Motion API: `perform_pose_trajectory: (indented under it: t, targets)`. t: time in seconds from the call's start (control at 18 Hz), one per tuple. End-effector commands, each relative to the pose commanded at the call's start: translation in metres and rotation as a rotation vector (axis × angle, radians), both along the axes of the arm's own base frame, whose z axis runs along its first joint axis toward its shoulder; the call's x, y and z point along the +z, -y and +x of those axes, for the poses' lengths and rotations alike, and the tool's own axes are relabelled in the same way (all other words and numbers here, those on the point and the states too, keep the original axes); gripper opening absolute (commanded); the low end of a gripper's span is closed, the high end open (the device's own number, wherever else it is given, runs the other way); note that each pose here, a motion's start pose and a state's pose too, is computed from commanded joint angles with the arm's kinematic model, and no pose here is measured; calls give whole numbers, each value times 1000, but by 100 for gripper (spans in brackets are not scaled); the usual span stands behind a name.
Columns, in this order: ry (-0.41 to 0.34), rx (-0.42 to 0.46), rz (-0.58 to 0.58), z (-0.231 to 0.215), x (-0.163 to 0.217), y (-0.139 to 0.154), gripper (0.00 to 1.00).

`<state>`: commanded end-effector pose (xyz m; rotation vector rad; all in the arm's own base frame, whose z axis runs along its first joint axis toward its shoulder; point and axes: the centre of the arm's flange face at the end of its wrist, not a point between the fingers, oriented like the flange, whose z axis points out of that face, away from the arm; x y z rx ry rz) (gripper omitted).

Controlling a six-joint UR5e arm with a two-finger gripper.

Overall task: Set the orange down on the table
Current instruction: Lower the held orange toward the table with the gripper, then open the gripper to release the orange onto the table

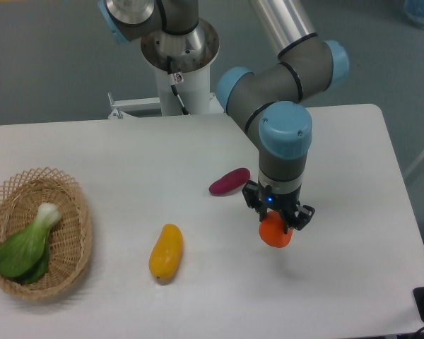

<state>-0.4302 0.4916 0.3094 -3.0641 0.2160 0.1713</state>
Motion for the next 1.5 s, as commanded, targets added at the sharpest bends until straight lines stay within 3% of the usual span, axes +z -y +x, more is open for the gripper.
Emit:
perform_pose_trajectory:
  t: [0.56,1.17,1.39,1.5]
  targets:
    - [25,-4,-23,11,-18,5,46]
    - [-2,-15,-13,29,-47,15,46]
    - [4,-20,-18,31,-50,16,51]
    - [2,-23,-17,31,-49,16,58]
